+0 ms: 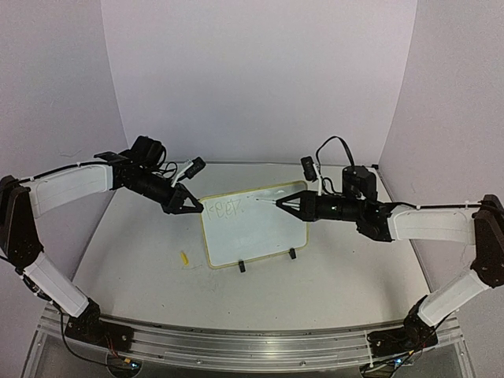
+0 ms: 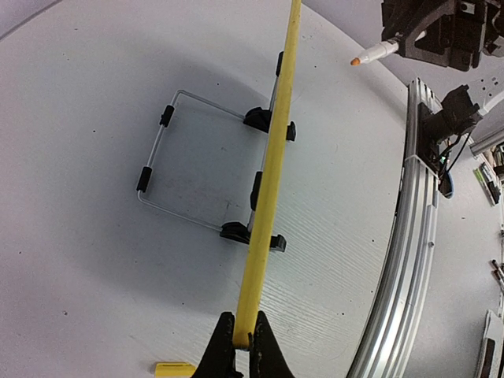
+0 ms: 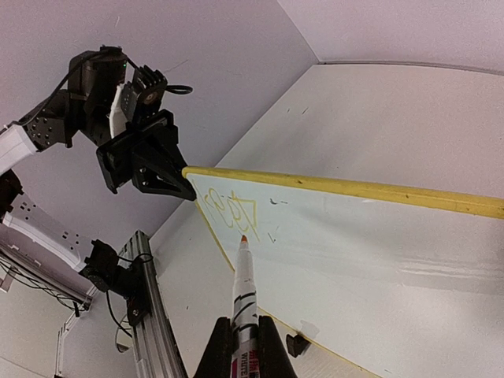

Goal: Write a sentence on the whiteboard
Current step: Write on the whiteboard with the whiteboard marker without the cap.

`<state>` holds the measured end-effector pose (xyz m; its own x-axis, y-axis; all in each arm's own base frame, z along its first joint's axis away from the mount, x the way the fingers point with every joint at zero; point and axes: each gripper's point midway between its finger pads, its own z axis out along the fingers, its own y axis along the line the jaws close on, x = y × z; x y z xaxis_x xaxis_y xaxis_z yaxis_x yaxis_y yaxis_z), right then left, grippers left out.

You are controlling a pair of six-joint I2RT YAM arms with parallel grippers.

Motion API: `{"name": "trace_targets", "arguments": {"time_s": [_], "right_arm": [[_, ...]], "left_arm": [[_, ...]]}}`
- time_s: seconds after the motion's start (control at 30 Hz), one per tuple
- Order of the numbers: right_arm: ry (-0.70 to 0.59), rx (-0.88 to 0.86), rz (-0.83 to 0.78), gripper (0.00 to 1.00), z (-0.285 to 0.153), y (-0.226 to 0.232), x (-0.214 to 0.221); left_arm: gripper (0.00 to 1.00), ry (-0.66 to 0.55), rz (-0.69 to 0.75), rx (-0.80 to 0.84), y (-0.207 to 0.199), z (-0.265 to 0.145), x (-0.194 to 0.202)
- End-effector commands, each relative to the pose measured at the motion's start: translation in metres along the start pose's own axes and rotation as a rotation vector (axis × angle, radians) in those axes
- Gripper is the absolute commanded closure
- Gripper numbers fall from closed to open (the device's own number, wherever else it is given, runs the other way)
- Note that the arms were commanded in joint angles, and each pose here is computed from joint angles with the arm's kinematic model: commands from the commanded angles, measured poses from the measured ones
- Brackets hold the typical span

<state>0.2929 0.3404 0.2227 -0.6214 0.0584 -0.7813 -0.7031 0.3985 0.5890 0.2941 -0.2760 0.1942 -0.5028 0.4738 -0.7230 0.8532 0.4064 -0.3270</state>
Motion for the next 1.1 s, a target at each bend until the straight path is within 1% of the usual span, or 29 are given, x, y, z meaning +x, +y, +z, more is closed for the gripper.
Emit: {"name": "trace_targets", "arguments": {"time_s": [0.0, 0.27, 0.7, 1.07], "right_arm": [[0.017, -0.072, -0.026, 1.00, 0.002, 0.005, -0.009], [0.017, -0.043, -0.023, 1.00, 0.015, -0.008, -0.014], [0.066, 0.011, -0.004, 1.00, 0.026, -0.028, -0.001], [0.026, 0.070, -0.007, 1.00, 0.027, -0.037, -0.011]], "left_arm": [[1.00, -0.013, 0.057, -0.056, 0.003, -0.008, -0.005], [1.00, -0.004, 0.054, -0.058, 0.005, -0.006, -0.002], [1.00, 0.002, 0.052, -0.057, 0.007, -0.004, -0.001], [1.00, 0.006, 0.051, -0.056, 0.007, -0.002, -0.001]]}}
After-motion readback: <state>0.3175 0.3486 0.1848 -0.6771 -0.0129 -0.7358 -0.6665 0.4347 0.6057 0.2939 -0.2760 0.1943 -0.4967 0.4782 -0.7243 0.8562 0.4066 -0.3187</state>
